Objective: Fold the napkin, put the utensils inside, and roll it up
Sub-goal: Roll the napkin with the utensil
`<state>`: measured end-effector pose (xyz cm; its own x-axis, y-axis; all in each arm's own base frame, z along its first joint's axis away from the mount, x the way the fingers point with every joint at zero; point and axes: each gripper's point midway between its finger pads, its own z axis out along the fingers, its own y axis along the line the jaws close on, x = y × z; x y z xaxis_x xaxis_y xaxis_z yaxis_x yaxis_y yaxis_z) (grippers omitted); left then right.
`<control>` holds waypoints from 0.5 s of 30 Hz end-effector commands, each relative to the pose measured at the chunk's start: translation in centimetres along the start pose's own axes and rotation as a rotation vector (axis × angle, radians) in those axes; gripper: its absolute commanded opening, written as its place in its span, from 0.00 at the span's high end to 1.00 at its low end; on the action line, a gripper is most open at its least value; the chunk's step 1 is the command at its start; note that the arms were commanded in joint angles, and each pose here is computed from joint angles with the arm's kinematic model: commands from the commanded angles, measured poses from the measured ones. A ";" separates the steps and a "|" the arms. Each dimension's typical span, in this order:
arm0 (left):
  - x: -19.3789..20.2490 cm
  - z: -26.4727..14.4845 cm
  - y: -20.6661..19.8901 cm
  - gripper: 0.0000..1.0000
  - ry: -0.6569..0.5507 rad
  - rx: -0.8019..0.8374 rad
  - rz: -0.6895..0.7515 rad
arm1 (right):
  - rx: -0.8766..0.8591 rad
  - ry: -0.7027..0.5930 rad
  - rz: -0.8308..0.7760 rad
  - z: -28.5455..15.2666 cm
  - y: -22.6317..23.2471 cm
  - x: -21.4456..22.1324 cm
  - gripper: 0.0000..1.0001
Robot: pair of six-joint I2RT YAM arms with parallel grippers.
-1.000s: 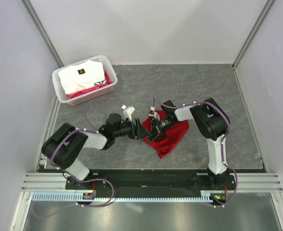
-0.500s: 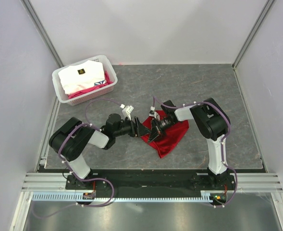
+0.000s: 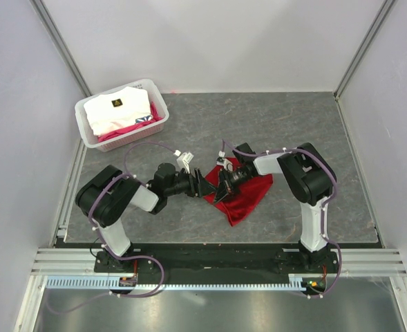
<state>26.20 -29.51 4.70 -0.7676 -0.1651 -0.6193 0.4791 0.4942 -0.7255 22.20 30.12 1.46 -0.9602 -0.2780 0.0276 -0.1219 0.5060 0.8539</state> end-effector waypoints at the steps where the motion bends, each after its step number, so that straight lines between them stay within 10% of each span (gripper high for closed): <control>1: 0.6 -0.1 2.3 0.28 -0.012 -0.068 0.036 | 0.137 -0.102 -0.035 -1.1 -1.3 -1.1 0.78; 6: 1.4 -0.3 2.8 0.28 -0.005 -0.076 0.015 | 0.191 -0.147 -0.048 -2.5 -0.7 -0.4 0.53; 15: 1.7 -0.1 2.8 0.29 0.007 -0.064 -0.001 | 0.300 -0.236 -0.136 -6.4 1.3 1.7 0.41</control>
<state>26.24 -29.53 4.14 -0.7548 -0.1750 -0.6322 0.4970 0.4765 -0.7252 22.29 26.64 4.08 -0.9731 -0.1787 -0.1456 -0.2286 0.6676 0.7086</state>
